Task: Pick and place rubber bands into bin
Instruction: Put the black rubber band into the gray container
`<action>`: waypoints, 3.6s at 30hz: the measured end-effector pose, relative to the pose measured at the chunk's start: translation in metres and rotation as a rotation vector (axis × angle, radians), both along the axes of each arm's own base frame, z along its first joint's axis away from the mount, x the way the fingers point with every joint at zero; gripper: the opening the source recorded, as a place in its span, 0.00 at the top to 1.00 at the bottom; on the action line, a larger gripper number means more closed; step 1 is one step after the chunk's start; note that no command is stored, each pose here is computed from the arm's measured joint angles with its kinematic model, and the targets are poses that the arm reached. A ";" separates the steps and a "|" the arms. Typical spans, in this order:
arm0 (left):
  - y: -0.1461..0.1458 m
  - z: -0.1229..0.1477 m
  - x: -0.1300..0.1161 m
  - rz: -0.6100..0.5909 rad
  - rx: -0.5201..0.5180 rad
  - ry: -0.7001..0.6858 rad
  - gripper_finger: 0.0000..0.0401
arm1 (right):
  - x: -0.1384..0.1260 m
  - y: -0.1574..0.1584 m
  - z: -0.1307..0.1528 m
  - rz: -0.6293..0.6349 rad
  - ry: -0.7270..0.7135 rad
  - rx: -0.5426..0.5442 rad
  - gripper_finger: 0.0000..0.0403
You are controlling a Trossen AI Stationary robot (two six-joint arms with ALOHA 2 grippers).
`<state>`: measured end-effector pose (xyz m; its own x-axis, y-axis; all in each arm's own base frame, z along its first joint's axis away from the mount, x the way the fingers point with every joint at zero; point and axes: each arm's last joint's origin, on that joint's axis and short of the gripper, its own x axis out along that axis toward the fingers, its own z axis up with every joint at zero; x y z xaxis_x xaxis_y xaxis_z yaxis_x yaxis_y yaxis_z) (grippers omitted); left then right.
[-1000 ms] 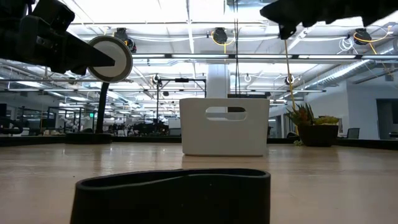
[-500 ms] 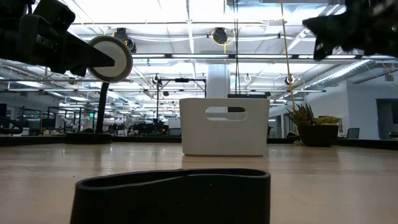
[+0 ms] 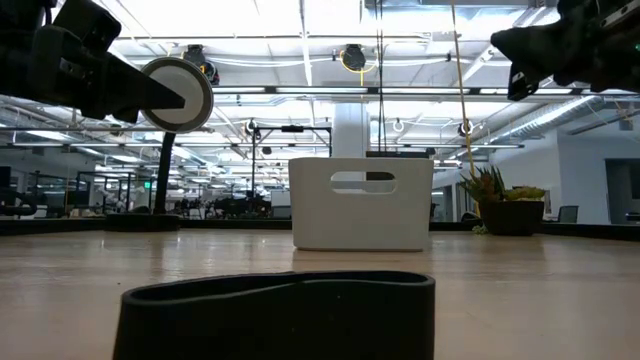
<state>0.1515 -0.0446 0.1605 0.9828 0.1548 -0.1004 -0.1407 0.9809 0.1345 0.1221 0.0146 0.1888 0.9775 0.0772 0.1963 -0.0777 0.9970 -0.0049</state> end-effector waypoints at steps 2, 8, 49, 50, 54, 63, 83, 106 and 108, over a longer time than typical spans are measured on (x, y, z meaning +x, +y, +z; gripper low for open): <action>0.000 0.000 0.000 0.000 -0.002 0.000 0.90 | 0.000 0.000 0.000 0.002 0.000 0.011 1.00; 0.000 0.000 0.000 0.002 -0.016 -0.002 0.90 | 0.001 0.000 -0.003 0.005 0.034 0.024 1.00; 0.012 0.000 0.003 0.097 -0.170 -0.031 0.90 | 0.004 0.000 -0.007 -0.020 0.065 -0.081 0.99; 0.012 0.000 0.003 0.100 -0.198 -0.035 0.90 | 0.004 0.000 -0.008 -0.019 0.069 -0.072 0.99; 0.012 -0.002 0.003 0.117 -0.346 -0.052 0.90 | 0.005 0.000 -0.011 -0.012 0.106 -0.037 0.99; 0.002 -0.002 0.002 -0.074 -0.364 -0.006 0.90 | 0.006 0.000 -0.010 -0.020 0.093 -0.091 0.99; -0.080 0.071 0.096 -0.216 -0.074 0.213 0.89 | 0.006 0.001 -0.008 -0.007 0.074 -0.024 0.99; -0.143 -0.013 0.161 -0.500 -0.395 0.600 0.41 | 0.006 0.001 -0.009 -0.007 0.087 -0.026 0.99; -0.147 -0.018 0.163 -0.482 -0.415 0.571 0.41 | 0.006 0.001 -0.009 -0.009 0.084 -0.034 0.99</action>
<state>0.3145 -0.1915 0.1429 0.7129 -0.4264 -0.5567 0.2848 0.9015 -0.3258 0.1279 0.0152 0.1798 0.9910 0.0739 0.1114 -0.0707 0.9970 -0.0326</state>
